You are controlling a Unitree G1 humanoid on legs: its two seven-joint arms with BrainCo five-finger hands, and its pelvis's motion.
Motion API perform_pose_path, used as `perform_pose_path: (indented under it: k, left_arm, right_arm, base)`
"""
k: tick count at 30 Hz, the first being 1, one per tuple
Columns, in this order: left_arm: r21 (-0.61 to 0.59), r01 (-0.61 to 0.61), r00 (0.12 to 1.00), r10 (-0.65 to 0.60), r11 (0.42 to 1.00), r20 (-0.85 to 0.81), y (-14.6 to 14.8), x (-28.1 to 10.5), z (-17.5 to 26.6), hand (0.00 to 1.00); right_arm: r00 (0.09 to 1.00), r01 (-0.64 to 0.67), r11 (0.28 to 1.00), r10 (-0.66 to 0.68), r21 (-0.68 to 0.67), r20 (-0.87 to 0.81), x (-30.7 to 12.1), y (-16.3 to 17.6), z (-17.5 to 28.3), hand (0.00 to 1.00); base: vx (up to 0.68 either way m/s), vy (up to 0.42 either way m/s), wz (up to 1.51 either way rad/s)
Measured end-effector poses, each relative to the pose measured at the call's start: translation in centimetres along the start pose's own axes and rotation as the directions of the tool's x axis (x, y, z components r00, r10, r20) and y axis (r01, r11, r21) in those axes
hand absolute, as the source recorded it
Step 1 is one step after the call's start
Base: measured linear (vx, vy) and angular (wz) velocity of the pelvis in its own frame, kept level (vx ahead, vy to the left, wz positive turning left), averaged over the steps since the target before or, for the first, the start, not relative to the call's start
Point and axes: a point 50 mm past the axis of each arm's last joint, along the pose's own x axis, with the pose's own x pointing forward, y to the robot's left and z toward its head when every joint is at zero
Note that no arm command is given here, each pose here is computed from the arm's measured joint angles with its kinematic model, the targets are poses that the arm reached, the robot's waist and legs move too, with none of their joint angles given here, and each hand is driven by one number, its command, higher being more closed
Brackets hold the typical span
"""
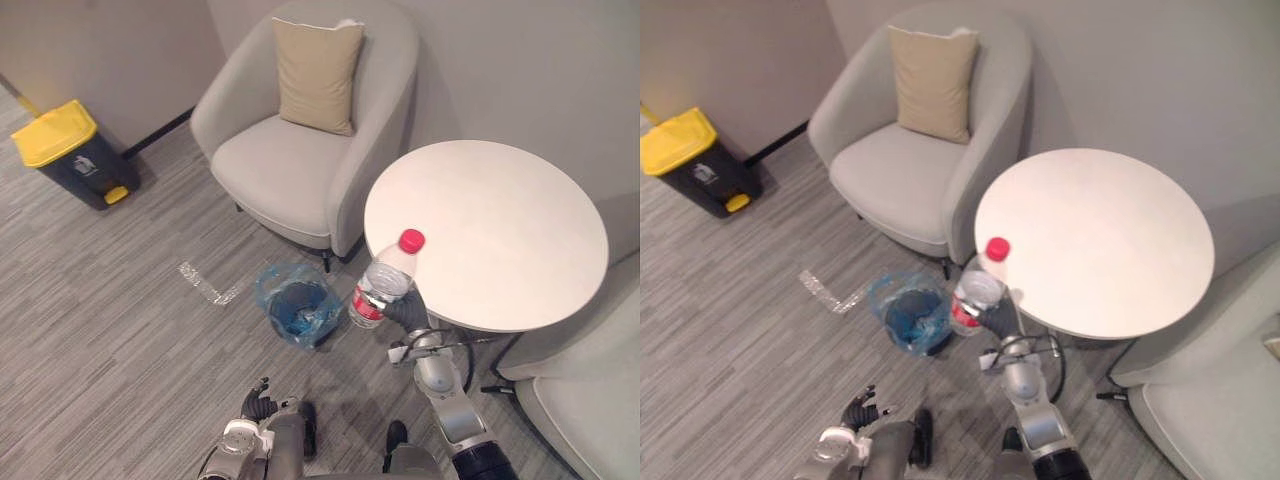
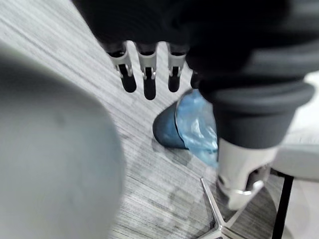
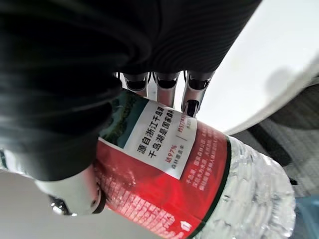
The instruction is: Gather rubbish on tea table into small bin, then transfer packed bag to large trash can.
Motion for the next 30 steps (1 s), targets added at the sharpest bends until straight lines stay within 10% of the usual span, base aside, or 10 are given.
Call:
perform_pose_path:
  k: [30]
  left_arm:
    - [-0.030,-0.084,0.996,0.084,0.996,-0.022,1.9,-0.1,-0.6,0.00]
  right_arm:
    - [0.986,-0.080,0.996,0.085,0.040,-0.144,-1.3,1.8,-3.0,1.00]
  base:
    - [0.17,-0.027,0.35]
